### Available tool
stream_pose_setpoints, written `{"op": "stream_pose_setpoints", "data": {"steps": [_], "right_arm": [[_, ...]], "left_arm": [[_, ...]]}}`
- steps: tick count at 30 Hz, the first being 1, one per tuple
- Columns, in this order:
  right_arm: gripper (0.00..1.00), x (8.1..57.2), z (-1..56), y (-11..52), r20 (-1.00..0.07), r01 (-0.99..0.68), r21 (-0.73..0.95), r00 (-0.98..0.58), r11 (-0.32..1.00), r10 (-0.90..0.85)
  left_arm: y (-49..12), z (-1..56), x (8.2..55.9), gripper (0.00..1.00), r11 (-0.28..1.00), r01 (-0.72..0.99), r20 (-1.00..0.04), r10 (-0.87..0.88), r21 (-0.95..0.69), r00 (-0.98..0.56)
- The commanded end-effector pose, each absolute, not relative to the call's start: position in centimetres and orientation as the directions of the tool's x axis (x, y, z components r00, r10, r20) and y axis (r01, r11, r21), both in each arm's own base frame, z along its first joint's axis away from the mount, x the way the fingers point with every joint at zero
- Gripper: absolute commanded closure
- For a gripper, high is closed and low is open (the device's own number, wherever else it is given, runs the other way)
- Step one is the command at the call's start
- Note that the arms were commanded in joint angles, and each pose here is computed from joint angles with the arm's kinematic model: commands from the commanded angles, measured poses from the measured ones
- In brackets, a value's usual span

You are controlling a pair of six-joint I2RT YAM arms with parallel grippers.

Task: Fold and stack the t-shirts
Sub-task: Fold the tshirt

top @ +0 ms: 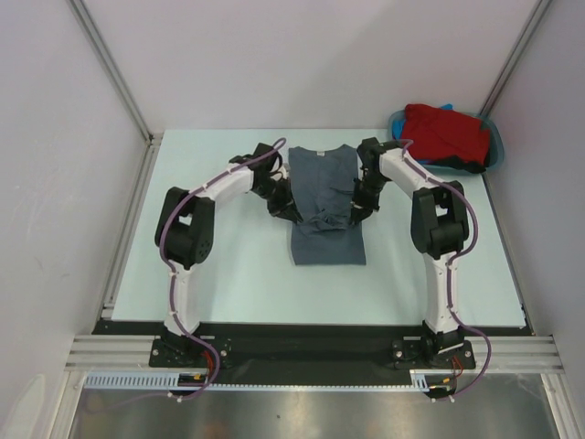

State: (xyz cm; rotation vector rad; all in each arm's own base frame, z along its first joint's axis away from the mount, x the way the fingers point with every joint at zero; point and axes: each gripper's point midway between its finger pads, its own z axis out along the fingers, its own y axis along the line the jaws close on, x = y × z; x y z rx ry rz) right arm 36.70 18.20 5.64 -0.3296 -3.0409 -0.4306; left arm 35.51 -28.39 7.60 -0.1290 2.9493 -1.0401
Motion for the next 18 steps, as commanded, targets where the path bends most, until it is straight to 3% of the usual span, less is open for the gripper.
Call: {"op": "stream_pose_setpoints", "data": {"steps": [1,3,4,7,9,10,11,15,18], "right_arm": [[0.76,38.7,6.9,17.7,0.028,0.222,0.287,-0.974,0.932,0.224],[0.63,39.8,7.4,17.4,0.003,0.228,0.301,-0.971,0.926,0.238],[0.53,40.2,7.6,17.1,-0.012,0.23,0.299,-0.97,0.926,0.244],[0.48,42.1,8.6,15.8,-0.069,0.248,0.297,-0.958,0.922,0.28],[0.48,43.2,9.0,14.7,-0.099,0.264,0.29,-0.948,0.92,0.303],[0.47,43.8,9.8,14.5,-0.122,0.261,0.291,-0.944,0.92,0.306],[0.47,44.2,10.0,13.9,-0.144,0.266,0.268,-0.939,0.926,0.312],[0.45,45.2,12.1,13.0,-0.22,0.256,0.249,-0.924,0.934,0.312],[0.46,44.5,13.3,14.6,-0.184,0.223,0.337,-0.937,0.915,0.296]], "left_arm": [[-27.8,9.1,38.3,0.98,0.738,-0.041,-0.042,-0.094,-0.673,-0.995],[-27.4,9.0,39.0,0.74,0.737,-0.043,-0.047,-0.102,-0.674,-0.994],[-27.2,9.0,39.4,0.73,0.738,-0.04,-0.054,-0.104,-0.674,-0.993],[-27.0,9.5,40.9,0.73,0.731,-0.019,-0.091,-0.111,-0.682,-0.99],[-26.9,9.9,41.7,0.62,0.715,-0.014,-0.106,-0.124,-0.699,-0.987],[-27.0,10.1,42.2,0.46,0.704,-0.01,-0.112,-0.127,-0.71,-0.985],[-26.9,10.3,42.6,0.01,0.699,-0.008,-0.121,-0.135,-0.715,-0.983],[-26.6,11.7,43.5,0.0,0.709,0.031,-0.176,-0.133,-0.704,-0.975],[-26.3,13.5,43.4,0.0,0.714,0.061,-0.221,-0.134,-0.697,-0.966]]}}
